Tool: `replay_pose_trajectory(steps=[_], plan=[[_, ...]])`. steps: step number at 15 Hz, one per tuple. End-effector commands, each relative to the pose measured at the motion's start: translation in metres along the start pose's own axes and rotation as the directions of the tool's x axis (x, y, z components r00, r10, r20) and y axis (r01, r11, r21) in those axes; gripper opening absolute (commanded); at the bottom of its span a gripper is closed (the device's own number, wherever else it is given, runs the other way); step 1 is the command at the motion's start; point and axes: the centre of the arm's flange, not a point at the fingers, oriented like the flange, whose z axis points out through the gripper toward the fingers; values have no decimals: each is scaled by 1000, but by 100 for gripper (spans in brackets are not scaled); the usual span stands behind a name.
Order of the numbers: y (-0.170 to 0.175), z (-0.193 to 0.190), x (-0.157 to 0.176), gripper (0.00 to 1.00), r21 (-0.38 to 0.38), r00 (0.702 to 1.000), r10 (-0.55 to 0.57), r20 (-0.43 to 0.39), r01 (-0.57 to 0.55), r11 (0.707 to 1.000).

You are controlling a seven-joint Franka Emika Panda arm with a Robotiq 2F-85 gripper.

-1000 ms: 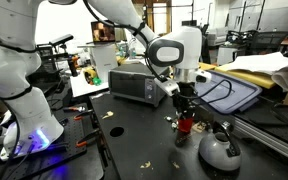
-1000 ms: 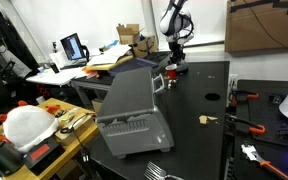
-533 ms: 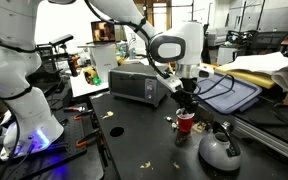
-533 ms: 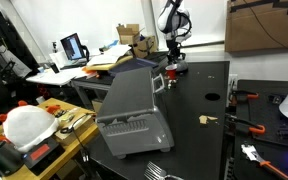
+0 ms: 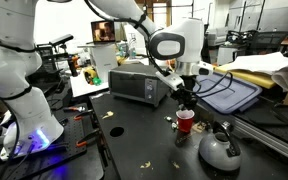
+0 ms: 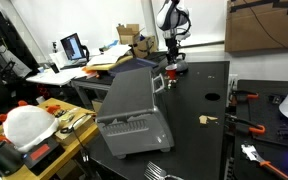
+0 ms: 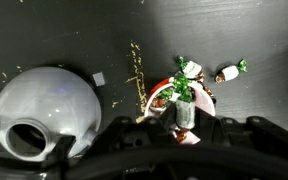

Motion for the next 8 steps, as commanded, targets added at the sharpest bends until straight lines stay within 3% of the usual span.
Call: replay_pose_trajectory(steps=[1, 3, 4, 5, 8], plan=[[-5, -4, -1, 4, 61, 999, -51, 1, 51, 997], [-10, -2, 0, 4, 73, 998, -57, 2, 57, 996], [-13, -2, 1, 40, 74, 998, -58, 3, 57, 996], [-13, -2, 2, 41, 74, 999, -46, 1, 46, 996], [-15, -28, -20, 63, 50, 1000, -17, -18, 18, 999]])
